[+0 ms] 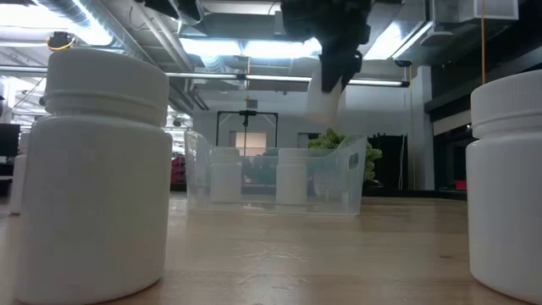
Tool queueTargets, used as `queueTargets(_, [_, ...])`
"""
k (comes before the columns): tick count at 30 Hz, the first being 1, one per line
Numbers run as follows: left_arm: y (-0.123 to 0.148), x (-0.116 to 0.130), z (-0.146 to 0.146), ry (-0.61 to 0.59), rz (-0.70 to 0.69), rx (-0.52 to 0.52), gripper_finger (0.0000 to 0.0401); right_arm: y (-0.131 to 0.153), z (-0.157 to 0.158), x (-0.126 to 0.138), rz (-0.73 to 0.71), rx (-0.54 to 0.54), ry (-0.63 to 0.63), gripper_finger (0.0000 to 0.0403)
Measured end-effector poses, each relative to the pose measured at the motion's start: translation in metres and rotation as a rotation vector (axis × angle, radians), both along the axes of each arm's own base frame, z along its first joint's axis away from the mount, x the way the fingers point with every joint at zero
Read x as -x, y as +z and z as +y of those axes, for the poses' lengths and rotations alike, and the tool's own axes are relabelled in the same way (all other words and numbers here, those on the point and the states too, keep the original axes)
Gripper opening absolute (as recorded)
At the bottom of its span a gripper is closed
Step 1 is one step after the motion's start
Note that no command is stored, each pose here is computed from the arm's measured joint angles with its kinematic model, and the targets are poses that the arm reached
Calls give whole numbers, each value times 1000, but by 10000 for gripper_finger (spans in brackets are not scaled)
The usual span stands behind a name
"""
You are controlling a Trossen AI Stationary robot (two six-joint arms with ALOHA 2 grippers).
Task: Pick and place pill bottles into a basket
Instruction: Put the white pill bottle into the transparent bin
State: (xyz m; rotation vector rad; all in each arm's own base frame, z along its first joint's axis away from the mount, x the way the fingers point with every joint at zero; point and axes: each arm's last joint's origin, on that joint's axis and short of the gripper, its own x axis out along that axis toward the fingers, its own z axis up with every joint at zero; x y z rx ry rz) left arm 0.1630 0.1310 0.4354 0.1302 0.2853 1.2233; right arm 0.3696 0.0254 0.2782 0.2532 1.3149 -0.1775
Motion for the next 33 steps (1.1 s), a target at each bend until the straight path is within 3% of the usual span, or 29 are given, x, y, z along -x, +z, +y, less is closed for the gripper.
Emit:
queueTargets(13, [0,-1,-1,-60,55,-14,338,-26,25,-10,76,-44,-16,169])
queueTargets(33, [0,-1,-1,-90,64,-16,338,-79,23,-34,159,-32,24,169])
